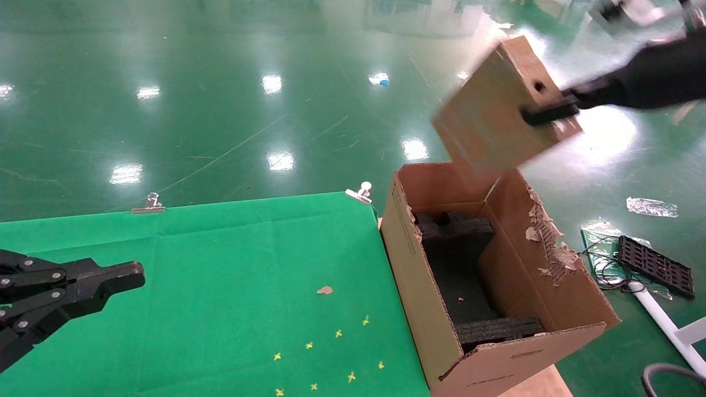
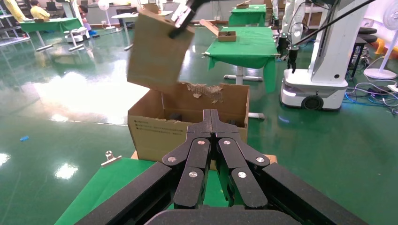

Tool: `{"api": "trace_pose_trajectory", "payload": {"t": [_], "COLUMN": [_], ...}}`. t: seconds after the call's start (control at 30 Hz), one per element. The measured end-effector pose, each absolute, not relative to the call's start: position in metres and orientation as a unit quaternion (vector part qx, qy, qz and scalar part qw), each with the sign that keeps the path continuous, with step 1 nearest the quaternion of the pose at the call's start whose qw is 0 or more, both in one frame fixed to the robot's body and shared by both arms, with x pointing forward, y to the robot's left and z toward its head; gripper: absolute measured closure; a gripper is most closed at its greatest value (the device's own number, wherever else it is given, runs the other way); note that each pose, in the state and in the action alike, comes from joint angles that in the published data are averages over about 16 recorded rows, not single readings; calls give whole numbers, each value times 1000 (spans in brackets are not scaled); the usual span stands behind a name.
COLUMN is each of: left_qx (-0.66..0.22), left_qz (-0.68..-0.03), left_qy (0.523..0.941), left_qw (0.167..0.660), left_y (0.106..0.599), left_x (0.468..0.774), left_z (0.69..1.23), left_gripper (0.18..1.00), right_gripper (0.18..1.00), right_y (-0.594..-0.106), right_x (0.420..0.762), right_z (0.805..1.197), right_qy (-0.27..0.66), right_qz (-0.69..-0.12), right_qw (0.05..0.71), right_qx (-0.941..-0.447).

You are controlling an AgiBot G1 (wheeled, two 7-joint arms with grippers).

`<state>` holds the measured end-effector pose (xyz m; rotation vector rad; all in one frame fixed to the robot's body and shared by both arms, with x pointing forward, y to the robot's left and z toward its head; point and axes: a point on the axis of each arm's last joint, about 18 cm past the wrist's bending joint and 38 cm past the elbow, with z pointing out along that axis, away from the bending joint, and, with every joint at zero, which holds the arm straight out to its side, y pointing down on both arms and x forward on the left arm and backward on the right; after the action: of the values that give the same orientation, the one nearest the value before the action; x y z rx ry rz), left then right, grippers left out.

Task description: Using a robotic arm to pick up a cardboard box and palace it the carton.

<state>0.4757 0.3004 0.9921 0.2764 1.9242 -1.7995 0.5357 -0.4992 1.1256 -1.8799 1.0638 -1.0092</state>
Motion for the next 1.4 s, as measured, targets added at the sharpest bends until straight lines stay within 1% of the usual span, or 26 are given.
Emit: {"api": "trace_pose_trajectory", "payload": {"t": [0.17,0.37,0.57,0.77,0.97,1.17,1.3,1.4], "left_qx": [101,101,101,101,101,101,101,101], "left_qz": [-659,-659,-659,-659,-659,-659,-659,-659], "left_qy": [704,704,704,704,704,704,704,704], "left_qw": [244,244,244,244,244,244,244,244], "left_y": [300,300,300,300,300,300,300,300], "left_x": [476,476,476,476,476,476,476,476], "left_z": [992,992,992,992,992,992,992,992], "left_gripper": [987,988,962,906,813,688,581,518], "right_gripper": [821,823,824,825,829,835,840,843], "right_y": [-530,-551,-564,-570,-572,-568,-564,-561], "right_x": [536,543,550,555,562,573,581,588], "right_z": [1093,1052,1023,1008,1001,991,981,974], "right_qy": [486,552,594,616,626,630,634,636], "right_qz": [-358,-316,-293,-288,-289,-288,-286,-285], "right_qw": [357,332,296,263,240,224,214,207], "right_qx": [-713,-697,-688,-685,-683,-685,-686,-687]}}
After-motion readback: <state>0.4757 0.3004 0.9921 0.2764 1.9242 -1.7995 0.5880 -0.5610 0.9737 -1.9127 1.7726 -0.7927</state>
